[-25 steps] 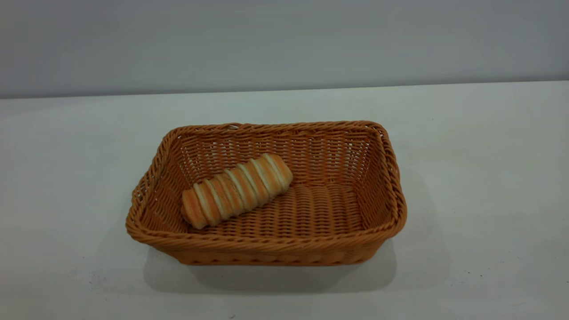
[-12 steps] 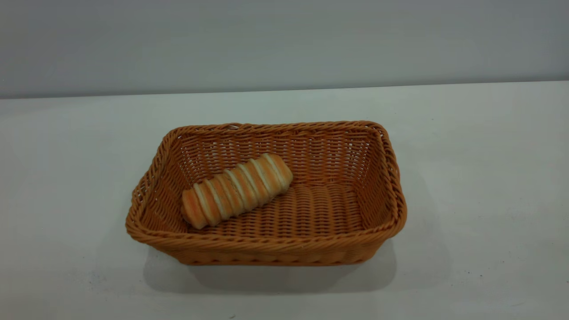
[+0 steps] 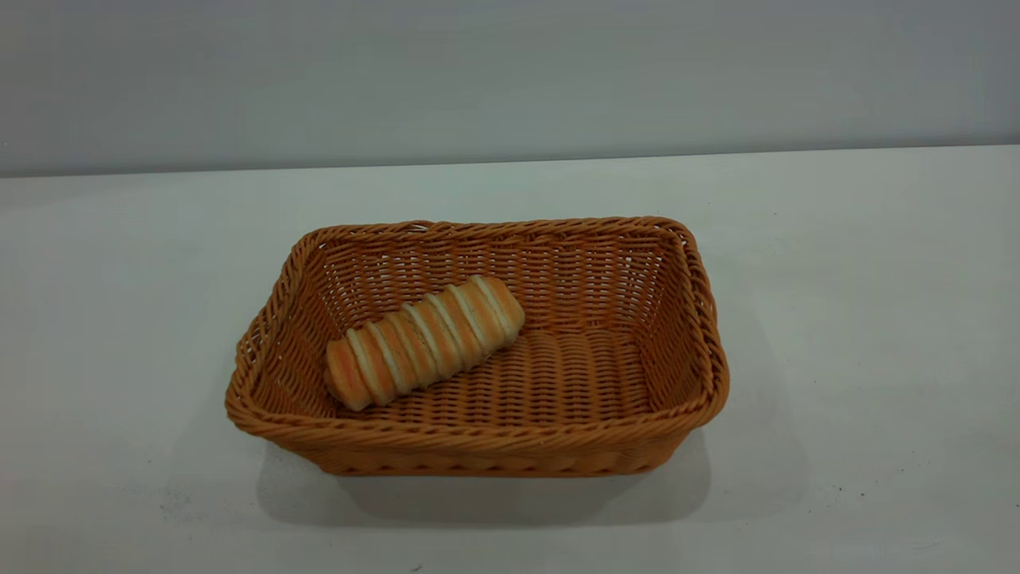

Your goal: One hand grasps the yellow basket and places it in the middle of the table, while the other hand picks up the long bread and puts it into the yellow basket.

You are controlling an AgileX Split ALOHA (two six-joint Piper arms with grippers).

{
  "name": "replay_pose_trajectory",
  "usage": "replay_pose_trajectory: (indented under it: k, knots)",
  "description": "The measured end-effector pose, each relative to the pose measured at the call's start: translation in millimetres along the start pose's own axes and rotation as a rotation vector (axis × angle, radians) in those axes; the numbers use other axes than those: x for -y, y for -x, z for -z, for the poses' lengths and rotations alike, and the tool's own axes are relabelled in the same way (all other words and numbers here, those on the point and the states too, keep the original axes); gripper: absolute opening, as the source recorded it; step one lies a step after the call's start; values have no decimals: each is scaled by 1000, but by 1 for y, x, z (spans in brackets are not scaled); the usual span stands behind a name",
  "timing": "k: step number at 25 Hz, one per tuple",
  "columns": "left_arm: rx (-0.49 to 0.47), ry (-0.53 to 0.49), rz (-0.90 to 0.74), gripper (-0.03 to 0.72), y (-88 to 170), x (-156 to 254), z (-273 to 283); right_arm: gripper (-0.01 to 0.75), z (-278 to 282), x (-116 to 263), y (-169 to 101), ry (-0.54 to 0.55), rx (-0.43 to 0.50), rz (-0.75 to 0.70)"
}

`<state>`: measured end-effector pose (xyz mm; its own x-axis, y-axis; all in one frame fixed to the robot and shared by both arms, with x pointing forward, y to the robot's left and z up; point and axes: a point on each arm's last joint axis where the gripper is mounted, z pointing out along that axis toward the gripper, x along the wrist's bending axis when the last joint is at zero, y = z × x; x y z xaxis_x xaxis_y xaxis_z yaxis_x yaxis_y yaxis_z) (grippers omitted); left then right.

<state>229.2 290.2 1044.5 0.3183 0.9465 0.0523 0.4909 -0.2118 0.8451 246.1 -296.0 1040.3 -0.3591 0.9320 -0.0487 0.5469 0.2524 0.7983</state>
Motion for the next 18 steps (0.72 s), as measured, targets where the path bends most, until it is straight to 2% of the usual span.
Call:
replay_pose_trajectory:
  k: [3,8,11,18]
  knots:
    - [-7,0,4,526,0,0,0,587,0,0,1,-3,57,-43]
    - [-83,-1,51,526,1,0,-1,587,0,0,2,-12,182,-131]
    - [-122,14,70,526,2,1,1,587,0,0,3,-14,224,-162]
    - [-146,14,85,526,2,1,1,587,0,0,2,-15,238,-179]
